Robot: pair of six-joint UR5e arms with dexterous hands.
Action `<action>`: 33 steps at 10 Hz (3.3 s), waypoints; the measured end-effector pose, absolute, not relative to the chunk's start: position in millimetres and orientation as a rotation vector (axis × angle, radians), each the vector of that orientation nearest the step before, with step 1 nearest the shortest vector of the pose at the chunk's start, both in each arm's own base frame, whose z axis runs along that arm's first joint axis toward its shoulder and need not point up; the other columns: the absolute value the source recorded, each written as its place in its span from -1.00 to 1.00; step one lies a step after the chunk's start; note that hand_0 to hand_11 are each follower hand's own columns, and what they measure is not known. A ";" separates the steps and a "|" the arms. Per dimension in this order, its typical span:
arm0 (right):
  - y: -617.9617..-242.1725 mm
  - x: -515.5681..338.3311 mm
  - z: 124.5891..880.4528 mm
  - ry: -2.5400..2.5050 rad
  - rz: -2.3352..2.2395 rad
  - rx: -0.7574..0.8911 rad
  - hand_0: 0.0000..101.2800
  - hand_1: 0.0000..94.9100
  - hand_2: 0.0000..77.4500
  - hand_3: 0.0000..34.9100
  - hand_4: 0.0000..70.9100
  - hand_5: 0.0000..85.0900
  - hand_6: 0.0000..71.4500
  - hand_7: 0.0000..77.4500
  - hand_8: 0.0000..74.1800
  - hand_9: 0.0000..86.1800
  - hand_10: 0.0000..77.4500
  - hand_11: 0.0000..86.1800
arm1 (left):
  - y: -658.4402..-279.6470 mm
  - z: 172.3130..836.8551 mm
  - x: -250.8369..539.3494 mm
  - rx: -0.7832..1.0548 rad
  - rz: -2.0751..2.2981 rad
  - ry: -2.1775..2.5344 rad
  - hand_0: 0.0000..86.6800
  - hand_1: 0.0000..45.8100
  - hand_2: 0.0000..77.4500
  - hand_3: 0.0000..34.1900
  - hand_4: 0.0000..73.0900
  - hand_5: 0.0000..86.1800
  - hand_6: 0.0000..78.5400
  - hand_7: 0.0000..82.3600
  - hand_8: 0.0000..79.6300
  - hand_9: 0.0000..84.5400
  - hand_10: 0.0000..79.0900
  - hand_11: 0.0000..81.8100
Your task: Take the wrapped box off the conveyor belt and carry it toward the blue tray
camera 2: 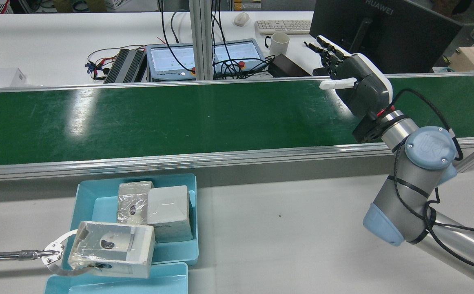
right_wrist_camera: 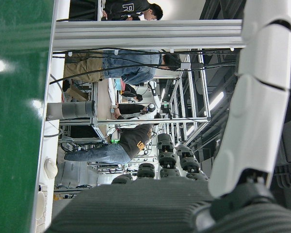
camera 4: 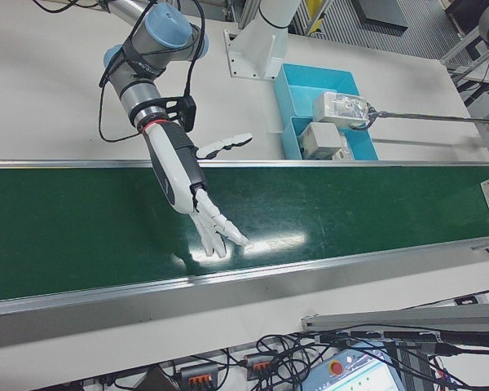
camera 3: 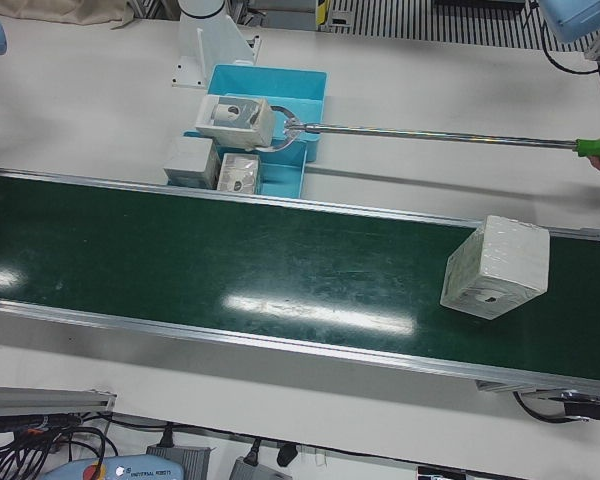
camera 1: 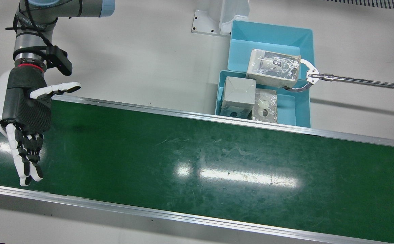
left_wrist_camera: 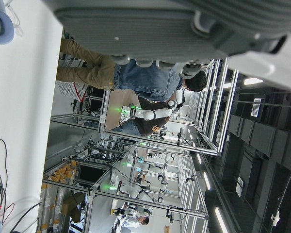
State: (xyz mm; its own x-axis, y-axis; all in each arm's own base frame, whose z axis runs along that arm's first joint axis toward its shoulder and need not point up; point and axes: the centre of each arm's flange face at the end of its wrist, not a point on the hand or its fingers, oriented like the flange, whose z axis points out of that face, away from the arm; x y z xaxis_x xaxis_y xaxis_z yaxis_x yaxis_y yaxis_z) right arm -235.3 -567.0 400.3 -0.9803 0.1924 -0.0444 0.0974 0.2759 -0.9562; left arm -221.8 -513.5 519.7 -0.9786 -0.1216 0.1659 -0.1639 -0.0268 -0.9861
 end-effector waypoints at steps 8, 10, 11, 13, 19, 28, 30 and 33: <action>-560.7 -225.1 395.7 -2.397 1.855 -0.243 -0.05 -0.68 -0.68 -1.00 -0.77 -0.78 -0.92 -0.69 -0.97 -0.96 -1.00 -0.97 | -513.5 519.7 -221.8 0.318 2.207 -2.170 -1.00 -1.00 -0.99 -1.00 -0.99 -0.97 -0.99 -0.99 -0.99 -1.00 -0.99 -0.99; -558.0 -230.6 394.8 -2.390 1.852 -0.253 -0.07 -0.68 -0.68 -1.00 -0.80 -0.81 -0.91 -0.69 -0.97 -0.94 -1.00 -0.97 | -513.5 519.7 -221.8 0.318 2.207 -2.170 -1.00 -1.00 -0.97 -1.00 -0.99 -0.97 -1.00 -0.99 -0.99 -1.00 -0.99 -1.00; -557.4 -231.9 394.7 -2.389 1.851 -0.256 -0.07 -0.68 -0.68 -1.00 -0.80 -0.81 -0.91 -0.69 -0.97 -0.94 -1.00 -0.97 | -513.5 519.7 -221.8 0.318 2.207 -2.170 -1.00 -1.00 -0.97 -1.00 -0.99 -0.97 -1.00 -0.99 -0.99 -0.99 -0.99 -1.00; -557.1 -232.2 394.6 -2.389 1.851 -0.257 -0.07 -0.68 -0.69 -1.00 -0.80 -0.81 -0.91 -0.69 -0.97 -0.94 -1.00 -0.97 | -513.5 519.7 -221.8 0.318 2.207 -2.170 -1.00 -1.00 -0.97 -1.00 -1.00 -0.97 -1.00 -0.99 -0.99 -0.99 -1.00 -1.00; -556.4 -235.2 395.9 -2.385 1.850 -0.262 -0.07 -0.69 -0.70 -1.00 -0.78 -0.81 -0.89 -0.66 -0.96 -0.94 -1.00 -0.97 | -513.5 519.7 -221.8 0.318 2.207 -2.170 -1.00 -1.00 -0.99 -1.00 -1.00 -0.97 -1.00 -0.99 -0.99 -1.00 -0.99 -0.99; -555.1 -237.1 396.1 -2.383 1.849 -0.266 -0.07 -0.71 -0.75 -1.00 -0.78 -0.81 -0.89 -0.66 -0.96 -0.94 -1.00 -0.97 | -513.5 519.7 -221.8 0.318 2.207 -2.170 -1.00 -1.00 -0.97 -1.00 -1.00 -0.97 -0.99 -0.99 -0.99 -1.00 -0.99 -1.00; -554.6 -237.2 395.2 -2.385 1.848 -0.268 -0.07 -0.74 -0.73 -1.00 -0.77 -0.81 -0.91 -0.66 -0.96 -0.92 -1.00 -0.97 | -513.5 519.7 -221.8 0.318 2.207 -2.170 -1.00 -1.00 -0.97 -1.00 -0.99 -0.97 -0.99 -0.99 -0.99 -1.00 -1.00 -0.99; -554.5 -236.6 394.6 -2.387 1.847 -0.268 -0.08 -0.74 -0.77 -1.00 -0.77 -0.81 -0.91 -0.66 -0.96 -0.94 -1.00 -0.97 | -513.5 519.7 -221.8 0.318 2.207 -2.170 -1.00 -1.00 -0.99 -1.00 -0.99 -0.97 -0.99 -0.99 -0.99 -0.99 -0.99 -0.99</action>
State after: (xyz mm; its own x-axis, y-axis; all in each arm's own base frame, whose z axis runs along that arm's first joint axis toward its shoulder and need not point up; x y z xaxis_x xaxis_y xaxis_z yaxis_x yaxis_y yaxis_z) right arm -236.6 -554.5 394.6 -0.9782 0.2068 -0.0195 0.0708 0.2438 -0.9672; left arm -221.8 -513.5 519.7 -0.9786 -0.1216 0.1660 -0.1639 -0.0268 -0.9861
